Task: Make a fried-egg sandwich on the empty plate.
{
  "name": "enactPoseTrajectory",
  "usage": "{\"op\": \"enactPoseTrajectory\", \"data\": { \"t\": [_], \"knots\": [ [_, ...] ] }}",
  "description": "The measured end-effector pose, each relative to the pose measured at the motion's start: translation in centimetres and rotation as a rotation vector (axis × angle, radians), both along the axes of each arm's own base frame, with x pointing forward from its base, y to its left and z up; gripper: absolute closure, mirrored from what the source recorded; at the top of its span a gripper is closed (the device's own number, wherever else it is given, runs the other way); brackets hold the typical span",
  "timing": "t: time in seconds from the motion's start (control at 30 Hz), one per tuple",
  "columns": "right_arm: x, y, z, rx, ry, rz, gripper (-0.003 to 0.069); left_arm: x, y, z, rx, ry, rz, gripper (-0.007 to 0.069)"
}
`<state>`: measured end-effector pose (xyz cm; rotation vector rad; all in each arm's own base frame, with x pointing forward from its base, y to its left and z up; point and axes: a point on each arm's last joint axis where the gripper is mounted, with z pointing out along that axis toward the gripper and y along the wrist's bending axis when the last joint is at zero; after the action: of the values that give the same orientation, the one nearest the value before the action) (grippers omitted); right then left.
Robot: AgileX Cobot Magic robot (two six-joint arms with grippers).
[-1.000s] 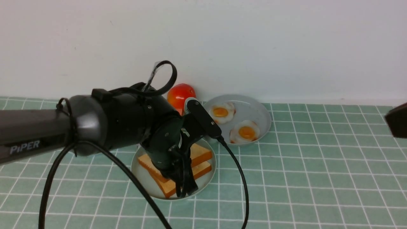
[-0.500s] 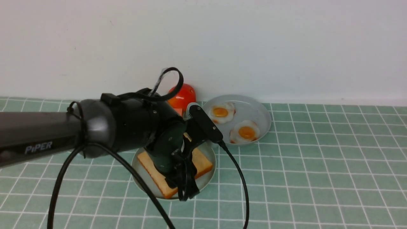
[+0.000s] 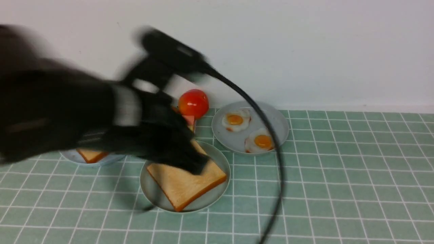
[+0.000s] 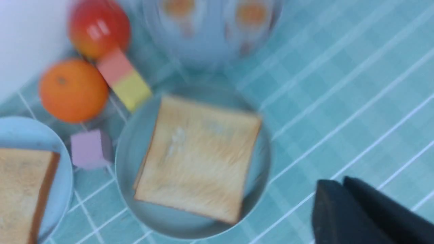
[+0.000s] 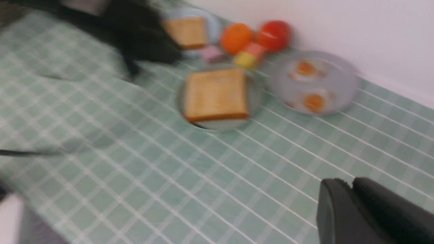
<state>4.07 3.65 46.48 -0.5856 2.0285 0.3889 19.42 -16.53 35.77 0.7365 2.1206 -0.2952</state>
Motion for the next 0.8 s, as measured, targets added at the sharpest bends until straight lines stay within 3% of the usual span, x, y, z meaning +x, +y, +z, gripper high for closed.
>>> {"op": "enactPoseTrajectory", "data": {
  "t": [0.03,0.1,0.23,0.4,0.57,0.8],
  "knots": [
    [-0.1,-0.6,-1.1,-0.025,0.018,-0.058,0.0574,-2.6,2.2,0.9,-0.114,-0.05,0.022,0.0638],
    [-0.3,-1.1,-2.4,-0.042,0.039,-0.108,0.0574,-4.8,4.1,0.5,-0.196,-0.093,0.026,0.0638],
    [-1.0,-2.0,-5.3,-0.032,0.09,-0.201,0.0583,-8.6,7.3,-2.1,-0.352,-0.208,-0.003,0.0638],
    [-1.4,-2.2,-9.1,0.086,0.048,-0.266,0.0659,-12.6,10.2,-7.0,-0.557,-0.406,-0.073,0.0638],
    [-0.1,-1.8,-11.8,0.242,0.01,-0.328,0.0668,-14.0,11.4,-10.1,-0.639,-0.425,-0.072,0.0638],
    [2.6,-1.1,-15.3,0.434,-0.081,-0.376,0.0666,-14.1,11.6,-10.8,-0.645,-0.38,-0.053,0.0638]
  ]
}}
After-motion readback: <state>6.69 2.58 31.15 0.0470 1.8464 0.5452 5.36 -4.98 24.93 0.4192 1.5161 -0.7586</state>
